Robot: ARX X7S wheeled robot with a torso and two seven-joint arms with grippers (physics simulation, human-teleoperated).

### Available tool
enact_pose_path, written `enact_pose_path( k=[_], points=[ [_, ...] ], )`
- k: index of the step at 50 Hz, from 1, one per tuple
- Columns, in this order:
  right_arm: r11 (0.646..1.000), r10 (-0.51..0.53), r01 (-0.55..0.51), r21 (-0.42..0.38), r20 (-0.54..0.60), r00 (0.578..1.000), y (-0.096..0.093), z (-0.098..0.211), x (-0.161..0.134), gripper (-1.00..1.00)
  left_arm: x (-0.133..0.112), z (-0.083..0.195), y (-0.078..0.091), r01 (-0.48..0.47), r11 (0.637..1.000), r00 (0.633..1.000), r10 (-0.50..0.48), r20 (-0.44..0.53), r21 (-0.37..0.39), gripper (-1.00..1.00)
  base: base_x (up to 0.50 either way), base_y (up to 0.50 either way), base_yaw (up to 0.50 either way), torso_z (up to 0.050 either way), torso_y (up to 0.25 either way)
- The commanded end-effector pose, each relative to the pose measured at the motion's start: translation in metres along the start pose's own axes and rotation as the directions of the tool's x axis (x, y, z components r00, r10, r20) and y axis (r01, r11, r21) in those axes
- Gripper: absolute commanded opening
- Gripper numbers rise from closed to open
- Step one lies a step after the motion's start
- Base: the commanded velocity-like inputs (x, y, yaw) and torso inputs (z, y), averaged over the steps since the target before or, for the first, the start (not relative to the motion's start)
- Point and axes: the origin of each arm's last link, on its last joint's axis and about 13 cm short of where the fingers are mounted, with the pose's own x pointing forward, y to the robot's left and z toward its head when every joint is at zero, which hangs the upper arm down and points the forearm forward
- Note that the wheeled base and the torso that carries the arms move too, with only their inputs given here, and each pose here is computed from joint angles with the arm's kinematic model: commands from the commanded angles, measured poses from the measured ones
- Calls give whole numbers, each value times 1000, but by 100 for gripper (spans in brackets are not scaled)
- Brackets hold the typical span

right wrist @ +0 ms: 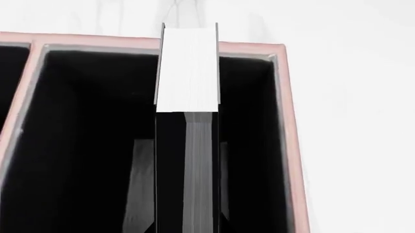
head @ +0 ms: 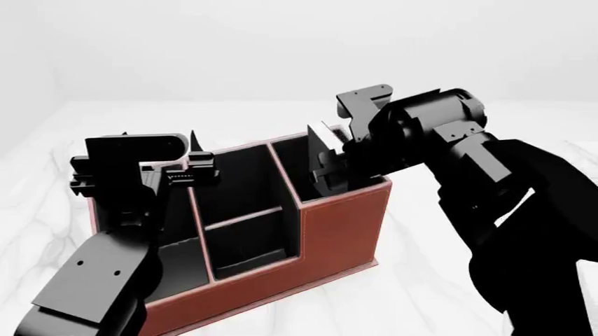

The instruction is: Pick up the book and place it in the right compartment of the caddy.

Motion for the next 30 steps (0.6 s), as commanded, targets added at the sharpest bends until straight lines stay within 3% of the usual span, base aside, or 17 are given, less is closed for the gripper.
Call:
enact_pose_path(
  k=[1,17,18,30],
  points=[
    [1000,6,-6,-10,27,1000,1,5,-1,-100,0,1,1,-2,1000,1000,2,2,0,100,0,0,3,0,0],
    [1000,11,-10,-22,36,999,2,3,2,-100,0,1,1,-4,1000,1000,4,2,-1,100,1,0,1,0,0],
    [1000,8,-7,-29,43,999,1,4,1,100,0,1,1,-3,1000,1000,3,1,-1,100,0,0,0,0,0],
    [999,2,1,-43,74,997,0,8,-4,100,0,-1,1,-5,1000,1000,5,0,-2,100,0,0,0,0,0]
  ],
)
